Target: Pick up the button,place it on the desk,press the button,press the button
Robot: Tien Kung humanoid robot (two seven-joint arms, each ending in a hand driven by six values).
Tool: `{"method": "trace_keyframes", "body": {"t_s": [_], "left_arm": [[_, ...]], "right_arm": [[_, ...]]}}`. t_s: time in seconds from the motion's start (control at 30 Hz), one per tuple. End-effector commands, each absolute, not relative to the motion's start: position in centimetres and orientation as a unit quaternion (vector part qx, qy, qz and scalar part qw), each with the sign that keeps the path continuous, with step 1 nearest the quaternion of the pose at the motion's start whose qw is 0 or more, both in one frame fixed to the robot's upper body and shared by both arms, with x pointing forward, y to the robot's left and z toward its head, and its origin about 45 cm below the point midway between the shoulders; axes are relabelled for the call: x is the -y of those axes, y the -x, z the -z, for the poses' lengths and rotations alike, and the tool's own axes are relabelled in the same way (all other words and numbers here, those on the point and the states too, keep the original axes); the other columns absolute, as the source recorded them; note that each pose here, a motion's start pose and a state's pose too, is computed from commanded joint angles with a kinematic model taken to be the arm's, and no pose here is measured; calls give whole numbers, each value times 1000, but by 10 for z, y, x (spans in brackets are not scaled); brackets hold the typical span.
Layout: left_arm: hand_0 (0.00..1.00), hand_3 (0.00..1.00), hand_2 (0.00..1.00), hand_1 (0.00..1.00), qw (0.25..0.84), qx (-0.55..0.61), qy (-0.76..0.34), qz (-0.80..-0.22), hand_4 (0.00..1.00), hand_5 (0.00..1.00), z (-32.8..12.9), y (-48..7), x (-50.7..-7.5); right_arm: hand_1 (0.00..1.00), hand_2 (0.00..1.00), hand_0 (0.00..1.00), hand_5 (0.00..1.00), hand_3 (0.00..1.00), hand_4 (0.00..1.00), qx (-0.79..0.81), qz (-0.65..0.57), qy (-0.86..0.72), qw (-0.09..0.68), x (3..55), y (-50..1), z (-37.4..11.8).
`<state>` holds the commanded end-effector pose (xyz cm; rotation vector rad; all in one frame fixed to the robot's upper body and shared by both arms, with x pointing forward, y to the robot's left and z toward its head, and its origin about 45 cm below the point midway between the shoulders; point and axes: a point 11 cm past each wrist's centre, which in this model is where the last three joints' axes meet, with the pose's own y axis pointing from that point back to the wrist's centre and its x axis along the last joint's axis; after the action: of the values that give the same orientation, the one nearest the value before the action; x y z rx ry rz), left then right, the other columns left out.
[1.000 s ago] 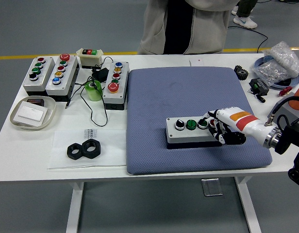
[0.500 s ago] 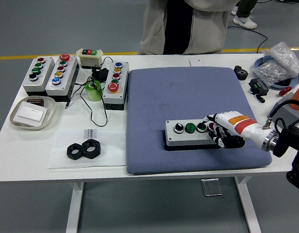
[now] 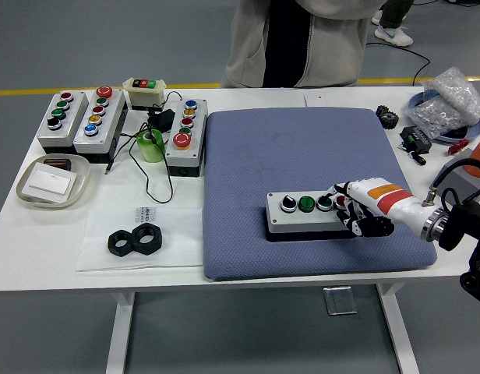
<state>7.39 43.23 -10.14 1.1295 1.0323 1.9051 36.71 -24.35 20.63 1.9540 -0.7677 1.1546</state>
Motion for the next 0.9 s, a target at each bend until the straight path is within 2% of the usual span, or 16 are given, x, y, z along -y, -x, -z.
{"method": "trace_keyframes", "body": {"t_s": [0.9], "left_arm": [[759,826,860,827,341,-397,-433,-733,629,998,101,-74,-432]], "right_arm": [[100,210,338,2,678,492,303,-456,-758,355,242,-366,-214]]}}
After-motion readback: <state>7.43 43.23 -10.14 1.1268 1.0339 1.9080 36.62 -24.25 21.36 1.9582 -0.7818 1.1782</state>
